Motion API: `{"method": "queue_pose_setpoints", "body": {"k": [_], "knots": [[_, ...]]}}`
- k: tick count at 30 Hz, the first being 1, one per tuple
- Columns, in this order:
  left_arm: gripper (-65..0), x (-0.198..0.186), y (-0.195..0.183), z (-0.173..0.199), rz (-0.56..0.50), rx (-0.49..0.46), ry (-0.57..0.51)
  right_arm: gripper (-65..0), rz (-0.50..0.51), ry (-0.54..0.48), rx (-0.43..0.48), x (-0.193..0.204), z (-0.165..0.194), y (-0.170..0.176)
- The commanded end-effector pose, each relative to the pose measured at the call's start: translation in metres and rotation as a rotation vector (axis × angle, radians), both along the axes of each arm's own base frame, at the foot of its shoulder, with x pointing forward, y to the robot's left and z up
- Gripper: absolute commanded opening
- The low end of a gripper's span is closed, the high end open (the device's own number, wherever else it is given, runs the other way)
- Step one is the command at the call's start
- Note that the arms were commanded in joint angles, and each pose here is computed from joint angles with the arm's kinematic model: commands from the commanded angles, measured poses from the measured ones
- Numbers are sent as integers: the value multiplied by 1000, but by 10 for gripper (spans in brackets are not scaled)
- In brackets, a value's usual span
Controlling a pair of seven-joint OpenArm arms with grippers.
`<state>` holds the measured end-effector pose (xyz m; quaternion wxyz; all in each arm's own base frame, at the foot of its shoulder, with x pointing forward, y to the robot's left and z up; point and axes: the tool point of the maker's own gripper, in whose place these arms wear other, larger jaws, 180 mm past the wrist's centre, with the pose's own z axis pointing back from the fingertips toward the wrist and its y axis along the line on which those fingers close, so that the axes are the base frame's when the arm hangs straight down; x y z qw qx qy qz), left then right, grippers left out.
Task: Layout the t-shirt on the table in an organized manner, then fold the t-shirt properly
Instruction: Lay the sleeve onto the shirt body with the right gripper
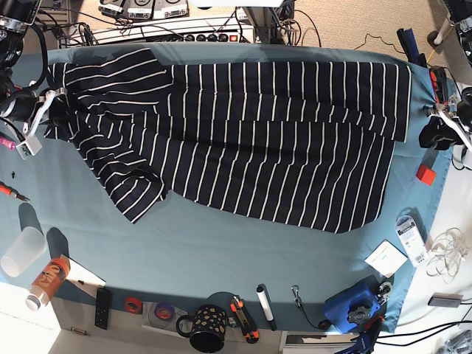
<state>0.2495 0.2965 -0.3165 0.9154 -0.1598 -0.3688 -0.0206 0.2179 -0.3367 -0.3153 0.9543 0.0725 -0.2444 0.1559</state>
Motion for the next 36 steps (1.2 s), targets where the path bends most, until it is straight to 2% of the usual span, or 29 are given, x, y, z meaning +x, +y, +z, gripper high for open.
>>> {"method": "queue_pose_setpoints", "body": {"k": [1, 2, 4, 5, 9, 12, 13, 16, 18, 22, 27, 33, 36], "knots": [[-394, 8, 3, 14, -5, 10, -51, -650, 11, -37, -23, 8, 14, -5], [-394, 8, 3, 14, -5, 10, -51, -607, 11, -36, -26, 8, 14, -6], [-394, 8, 3, 14, -5, 10, -51, -458, 11, -35, -30, 8, 14, -7], [-394, 7, 3, 14, -5, 10, -50, -420, 11, -35, -29, 8, 14, -7], [-394, 7, 3, 14, -5, 11, -50, -412, 16, -76, -28, 18, 28, -9], [-394, 7, 4, 14, -5, 11, -50, -412, -23, -165, -49, 31, 57, -26], [-394, 8, 3, 14, -5, 11, -51, -412, -55, -215, -76, 39, 68, -36], [-394, 8, 3, 14, -5, 10, -51, -416, -115, -456, -132, 75, 114, -55], [-394, 8, 3, 15, -5, 10, -52, -437, -119, -499, -146, 93, 122, -57], [-394, 11, 4, 18, 1, 7, -75, -449, -104, -374, -98, 126, 80, -50], [-394, 11, 4, 18, 1, 7, -75, -449, -108, -269, 30, 163, 31, -33], [-394, 11, 4, 18, 1, 6, -76, -449, -124, -209, 71, 203, -3, -6], [-394, 11, 4, 18, 1, 6, -75, -449, -116, -133, 101, 209, -31, 18]]}}
